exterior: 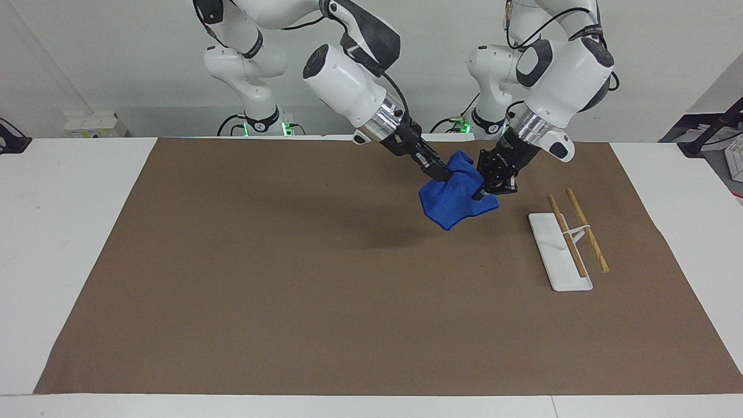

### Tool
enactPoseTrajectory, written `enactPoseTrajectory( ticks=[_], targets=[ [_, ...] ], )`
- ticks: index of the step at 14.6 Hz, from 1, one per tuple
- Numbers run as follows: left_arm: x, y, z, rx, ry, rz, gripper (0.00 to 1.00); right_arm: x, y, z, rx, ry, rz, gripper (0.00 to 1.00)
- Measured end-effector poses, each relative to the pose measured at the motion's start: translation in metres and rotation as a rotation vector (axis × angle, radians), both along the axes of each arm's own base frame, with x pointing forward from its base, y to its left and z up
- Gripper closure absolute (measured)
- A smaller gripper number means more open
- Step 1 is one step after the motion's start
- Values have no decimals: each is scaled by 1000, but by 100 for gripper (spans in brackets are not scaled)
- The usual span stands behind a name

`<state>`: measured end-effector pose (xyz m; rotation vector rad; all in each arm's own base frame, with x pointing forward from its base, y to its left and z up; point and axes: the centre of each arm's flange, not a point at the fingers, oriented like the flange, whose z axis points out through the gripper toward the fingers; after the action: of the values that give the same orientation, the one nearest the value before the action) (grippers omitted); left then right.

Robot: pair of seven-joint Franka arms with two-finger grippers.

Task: Right arm passes towel to left arm to hang
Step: 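Grasp the towel with the left gripper next to the right gripper, then open the right gripper and withdraw it while the left gripper holds the towel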

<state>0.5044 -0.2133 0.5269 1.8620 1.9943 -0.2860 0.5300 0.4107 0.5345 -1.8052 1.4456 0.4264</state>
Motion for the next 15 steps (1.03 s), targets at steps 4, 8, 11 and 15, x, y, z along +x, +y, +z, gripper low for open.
enactPoseTrajectory(
  ticks=[4, 8, 11, 15],
  targets=[
    [1, 1, 1, -2, -8, 4, 97, 1, -1, 0, 0, 1, -2, 71],
    [7, 7, 6, -6, -65, 5, 97, 3, -4, -1, -13, -42, 30, 31],
    [24, 46, 7, 17, -140, -15, 97, 8, -14, -5, -81, -214, 168, 1],
    [39, 97, -1, 68, -201, -92, 97, 21, -73, -38, -284, -465, 415, 0]
  ],
)
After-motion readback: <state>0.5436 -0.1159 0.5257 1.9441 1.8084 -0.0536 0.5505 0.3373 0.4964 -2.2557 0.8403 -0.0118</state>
